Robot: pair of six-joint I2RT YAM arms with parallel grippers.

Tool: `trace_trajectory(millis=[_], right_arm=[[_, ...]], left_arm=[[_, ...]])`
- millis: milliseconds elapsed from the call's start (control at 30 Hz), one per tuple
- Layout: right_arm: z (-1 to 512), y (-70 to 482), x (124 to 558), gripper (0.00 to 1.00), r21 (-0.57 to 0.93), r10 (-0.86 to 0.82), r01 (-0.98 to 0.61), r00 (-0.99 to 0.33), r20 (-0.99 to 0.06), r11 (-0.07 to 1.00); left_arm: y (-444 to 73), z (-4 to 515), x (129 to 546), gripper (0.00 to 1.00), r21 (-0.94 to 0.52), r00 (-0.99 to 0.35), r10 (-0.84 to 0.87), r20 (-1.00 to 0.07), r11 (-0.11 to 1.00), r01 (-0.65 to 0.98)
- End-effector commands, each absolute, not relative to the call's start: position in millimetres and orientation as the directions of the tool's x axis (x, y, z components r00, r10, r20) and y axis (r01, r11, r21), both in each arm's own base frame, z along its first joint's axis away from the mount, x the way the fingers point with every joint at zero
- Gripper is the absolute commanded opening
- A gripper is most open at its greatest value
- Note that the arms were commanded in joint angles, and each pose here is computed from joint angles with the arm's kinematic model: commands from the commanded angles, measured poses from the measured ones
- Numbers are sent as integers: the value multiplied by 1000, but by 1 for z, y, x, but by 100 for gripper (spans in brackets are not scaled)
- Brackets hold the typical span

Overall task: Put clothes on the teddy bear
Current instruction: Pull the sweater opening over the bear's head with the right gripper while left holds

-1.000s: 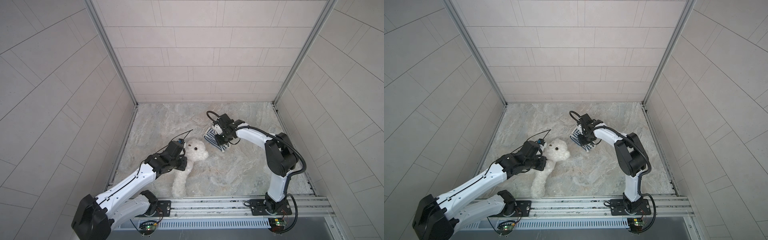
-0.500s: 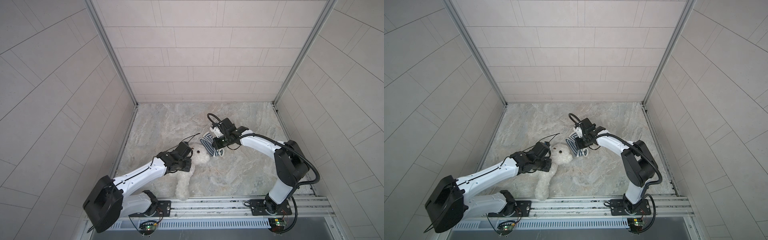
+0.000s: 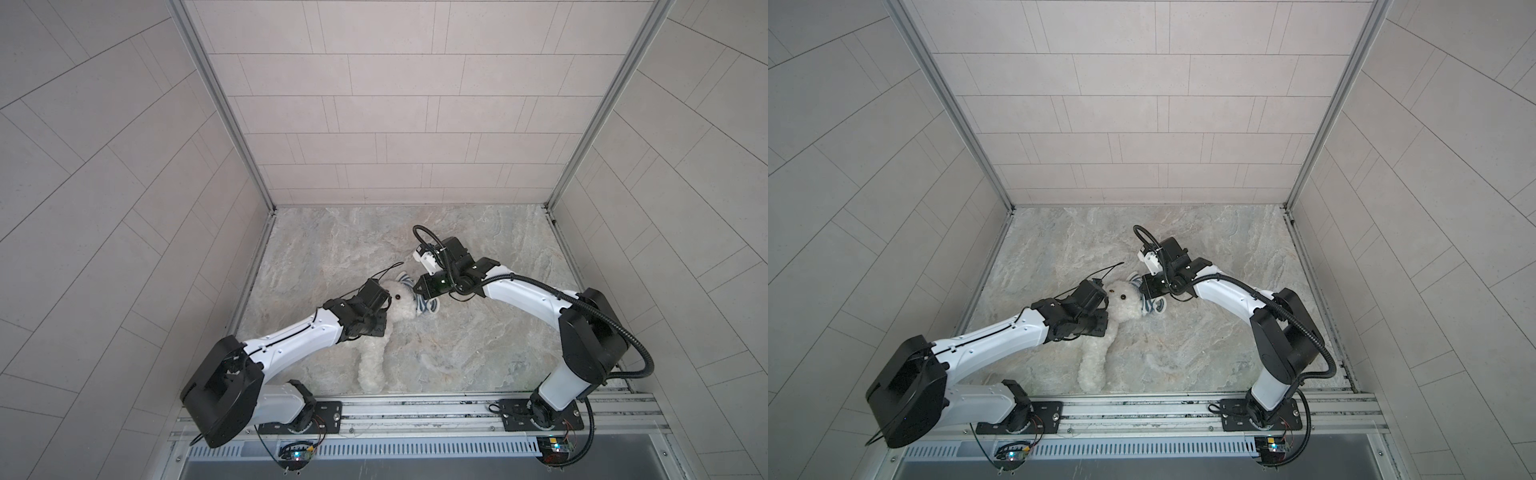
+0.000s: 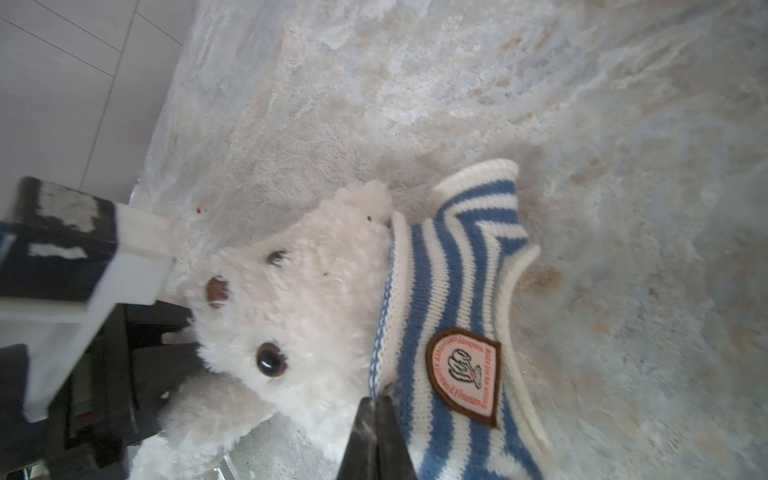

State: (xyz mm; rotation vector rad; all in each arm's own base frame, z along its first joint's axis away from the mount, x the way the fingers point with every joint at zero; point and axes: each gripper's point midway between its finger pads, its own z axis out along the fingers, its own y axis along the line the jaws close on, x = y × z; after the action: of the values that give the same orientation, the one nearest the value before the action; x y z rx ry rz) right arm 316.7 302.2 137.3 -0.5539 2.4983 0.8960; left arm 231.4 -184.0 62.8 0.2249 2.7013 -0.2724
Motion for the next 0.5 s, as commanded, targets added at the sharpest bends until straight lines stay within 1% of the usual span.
trace_trajectory(millis=[0, 267, 467], right_arm=[[159, 316, 312, 0, 551, -190, -520, -816, -546, 653], [178, 337, 301, 0, 605, -169, -543, -809, -563, 583], [197, 346, 295, 0, 610, -162, -572, -788, -594, 548]], left_arm=[[-191, 76, 242, 0, -189, -874, 80, -479, 963, 191], [-191, 80, 247, 0, -198, -856, 56, -515, 963, 182], [-202, 101, 251, 0, -288, -799, 14, -601, 929, 233]])
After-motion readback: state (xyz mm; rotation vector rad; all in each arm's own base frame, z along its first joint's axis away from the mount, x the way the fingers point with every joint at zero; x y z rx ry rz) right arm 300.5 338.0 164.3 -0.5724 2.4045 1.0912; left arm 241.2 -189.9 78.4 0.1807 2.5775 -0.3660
